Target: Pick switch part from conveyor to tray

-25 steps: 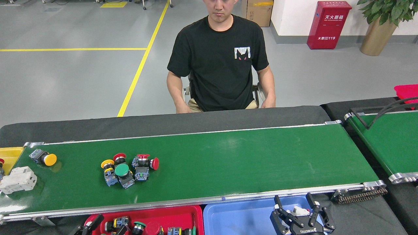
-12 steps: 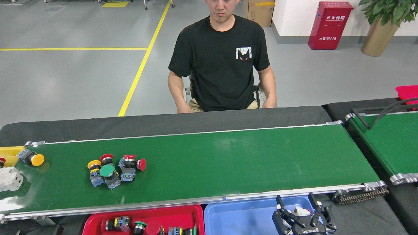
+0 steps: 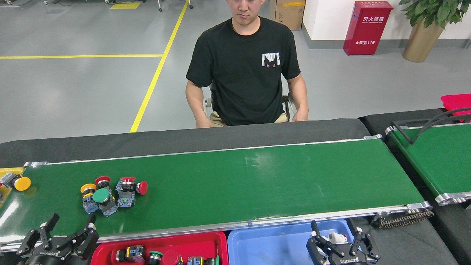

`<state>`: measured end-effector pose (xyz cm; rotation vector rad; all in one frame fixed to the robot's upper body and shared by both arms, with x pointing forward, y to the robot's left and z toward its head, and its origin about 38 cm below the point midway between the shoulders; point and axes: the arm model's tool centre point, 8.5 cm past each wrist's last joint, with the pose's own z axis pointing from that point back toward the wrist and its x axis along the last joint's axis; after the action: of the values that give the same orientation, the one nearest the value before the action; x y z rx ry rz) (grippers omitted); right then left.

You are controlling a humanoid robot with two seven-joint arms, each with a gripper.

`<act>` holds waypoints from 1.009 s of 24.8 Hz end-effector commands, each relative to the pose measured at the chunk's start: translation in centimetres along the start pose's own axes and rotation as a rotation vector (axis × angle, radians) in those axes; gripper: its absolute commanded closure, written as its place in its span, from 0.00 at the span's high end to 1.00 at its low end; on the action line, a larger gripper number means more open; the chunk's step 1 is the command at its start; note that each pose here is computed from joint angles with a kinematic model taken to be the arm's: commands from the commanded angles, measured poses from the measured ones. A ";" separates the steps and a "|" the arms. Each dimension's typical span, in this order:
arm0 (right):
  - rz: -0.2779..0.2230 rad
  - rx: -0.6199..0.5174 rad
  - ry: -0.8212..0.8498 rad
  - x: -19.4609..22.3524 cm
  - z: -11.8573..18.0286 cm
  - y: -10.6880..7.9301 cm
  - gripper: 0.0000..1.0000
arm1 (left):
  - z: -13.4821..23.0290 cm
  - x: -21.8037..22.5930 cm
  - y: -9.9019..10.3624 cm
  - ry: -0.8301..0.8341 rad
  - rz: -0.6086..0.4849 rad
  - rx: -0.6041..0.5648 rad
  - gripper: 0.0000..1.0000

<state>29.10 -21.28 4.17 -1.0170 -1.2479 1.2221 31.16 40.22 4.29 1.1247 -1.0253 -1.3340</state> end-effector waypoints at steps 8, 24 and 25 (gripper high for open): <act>0.006 -0.010 -0.006 0.0 -0.1 -0.2 0.98 | -3.1 -1.2 0.2 0.014 0.013 -0.018 1.00; 0.007 0.001 -0.008 0.0 -0.2 0.0 0.98 | -8.4 -5.4 0.1 0.163 0.056 -0.093 0.97; 0.007 0.001 -0.008 0.0 -0.2 0.0 0.98 | -8.5 -5.4 0.0 0.167 0.062 -0.097 0.94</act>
<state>28.98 -21.02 3.53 -0.9988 -1.2376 1.2343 38.91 45.16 2.06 1.0698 -0.8555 -1.2177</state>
